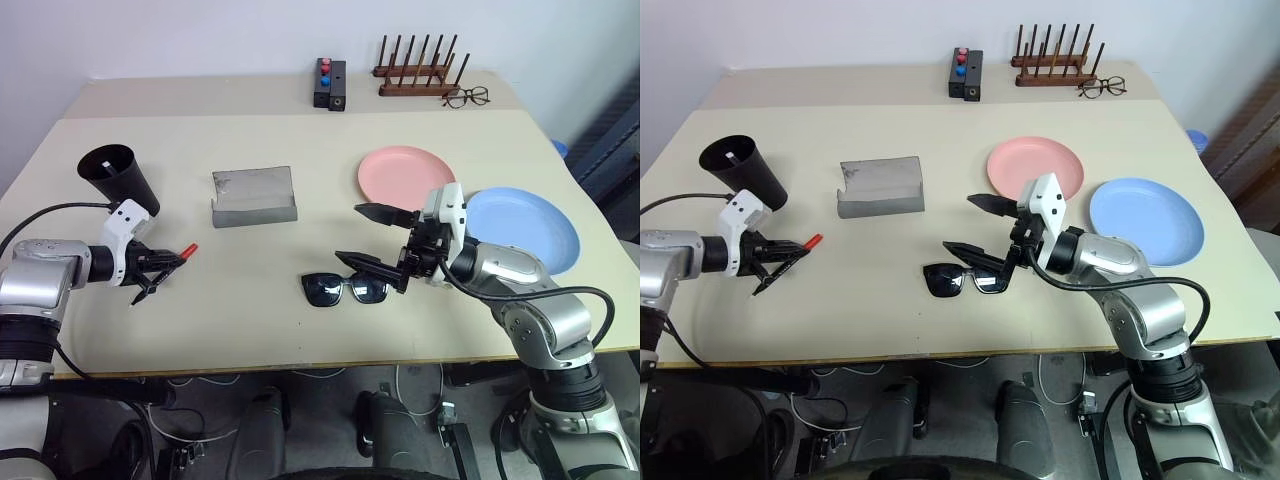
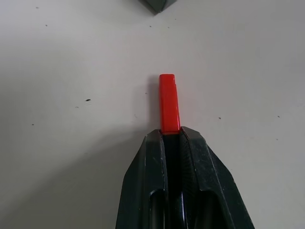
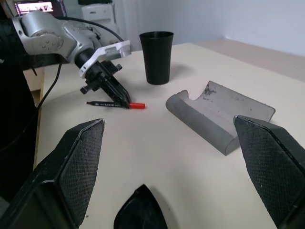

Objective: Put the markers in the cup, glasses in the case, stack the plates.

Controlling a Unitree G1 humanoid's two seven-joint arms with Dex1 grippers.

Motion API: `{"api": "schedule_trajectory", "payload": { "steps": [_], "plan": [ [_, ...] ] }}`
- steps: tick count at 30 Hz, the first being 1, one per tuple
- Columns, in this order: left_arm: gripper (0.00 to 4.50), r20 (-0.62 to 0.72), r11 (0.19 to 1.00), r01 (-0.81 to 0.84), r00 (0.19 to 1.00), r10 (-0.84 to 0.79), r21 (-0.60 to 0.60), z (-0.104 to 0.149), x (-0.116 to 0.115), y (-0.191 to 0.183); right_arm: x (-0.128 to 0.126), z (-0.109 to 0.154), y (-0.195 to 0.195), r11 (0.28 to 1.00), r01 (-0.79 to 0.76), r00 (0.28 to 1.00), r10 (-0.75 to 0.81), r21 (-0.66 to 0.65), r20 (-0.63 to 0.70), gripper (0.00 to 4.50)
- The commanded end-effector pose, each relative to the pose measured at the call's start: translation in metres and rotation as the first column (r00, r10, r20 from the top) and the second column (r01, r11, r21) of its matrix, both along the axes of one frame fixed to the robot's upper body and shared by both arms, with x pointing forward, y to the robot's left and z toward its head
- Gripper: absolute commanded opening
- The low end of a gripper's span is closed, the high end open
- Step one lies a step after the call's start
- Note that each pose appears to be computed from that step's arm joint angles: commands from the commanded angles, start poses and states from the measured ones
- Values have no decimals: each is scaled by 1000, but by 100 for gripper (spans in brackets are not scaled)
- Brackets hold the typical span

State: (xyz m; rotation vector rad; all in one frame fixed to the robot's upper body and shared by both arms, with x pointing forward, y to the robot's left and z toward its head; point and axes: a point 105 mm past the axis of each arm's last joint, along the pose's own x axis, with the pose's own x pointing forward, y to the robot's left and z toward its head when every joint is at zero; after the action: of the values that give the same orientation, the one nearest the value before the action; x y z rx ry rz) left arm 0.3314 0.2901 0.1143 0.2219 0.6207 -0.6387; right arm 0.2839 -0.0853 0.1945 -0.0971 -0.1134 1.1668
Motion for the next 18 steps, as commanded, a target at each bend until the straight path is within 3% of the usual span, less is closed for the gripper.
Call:
{"api": "schedule_trajectory", "payload": {
  "steps": [1,7,11,18],
  "plan": [
    [5,81,996,-2,997,10,-93,21,2,1,-5,2,-5,999,-20,1000,21,-28,16,440],
    [5,434,960,143,900,-25,-240,93,-1,-8,-4,2,-9,999,-21,999,22,-36,26,440],
    [5,692,951,141,716,95,-276,137,9,-3,-1,4,-6,1000,-22,999,23,-19,33,440],
    [5,861,917,185,447,242,-354,193,12,7,2,5,-3,999,-31,999,31,-10,37,440]
  ]
}}
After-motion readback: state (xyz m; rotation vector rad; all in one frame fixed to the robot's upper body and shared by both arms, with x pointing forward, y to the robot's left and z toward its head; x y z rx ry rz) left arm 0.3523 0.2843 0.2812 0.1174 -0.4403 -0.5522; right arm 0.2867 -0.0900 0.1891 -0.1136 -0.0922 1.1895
